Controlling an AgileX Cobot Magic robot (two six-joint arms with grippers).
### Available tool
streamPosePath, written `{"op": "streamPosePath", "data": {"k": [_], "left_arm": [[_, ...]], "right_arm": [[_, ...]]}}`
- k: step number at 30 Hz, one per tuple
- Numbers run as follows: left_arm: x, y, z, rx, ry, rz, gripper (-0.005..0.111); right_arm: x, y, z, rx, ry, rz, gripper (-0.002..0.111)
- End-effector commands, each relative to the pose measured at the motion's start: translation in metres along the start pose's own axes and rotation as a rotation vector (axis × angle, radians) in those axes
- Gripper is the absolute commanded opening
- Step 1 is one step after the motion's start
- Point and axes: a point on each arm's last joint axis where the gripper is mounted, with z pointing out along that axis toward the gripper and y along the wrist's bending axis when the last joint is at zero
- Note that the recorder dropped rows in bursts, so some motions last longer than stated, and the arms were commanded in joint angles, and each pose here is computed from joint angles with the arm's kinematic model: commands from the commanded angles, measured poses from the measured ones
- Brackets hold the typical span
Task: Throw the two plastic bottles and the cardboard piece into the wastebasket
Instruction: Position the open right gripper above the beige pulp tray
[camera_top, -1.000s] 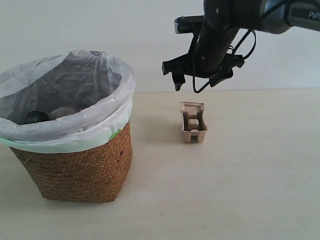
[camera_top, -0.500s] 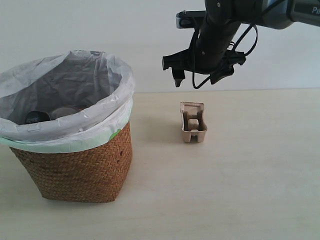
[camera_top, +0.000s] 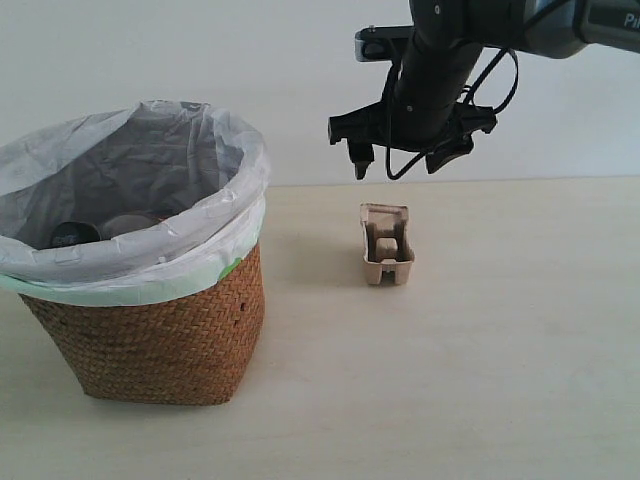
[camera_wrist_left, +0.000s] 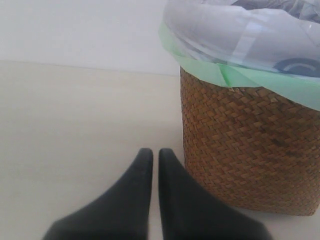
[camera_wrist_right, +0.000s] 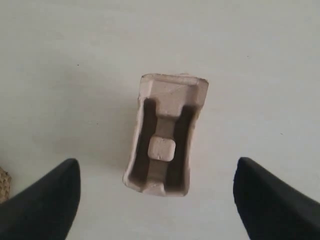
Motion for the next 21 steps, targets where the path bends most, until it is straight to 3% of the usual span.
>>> {"op": "streamPosePath", "data": {"k": [1, 21], "left_arm": [[0.0006, 0.0002, 0.0002, -0.001, -0.005, -0.001, 0.004], [0.0006, 0.0002, 0.0002, -0.001, -0.005, -0.001, 0.004]], "right_arm": [[-0.0036, -0.0028, -0.0091, 0.007, -0.021, 0.001, 0.074], [-0.0042, -0.0062, -0.0092, 0.045, -0.027, -0.01, 0.074]]}}
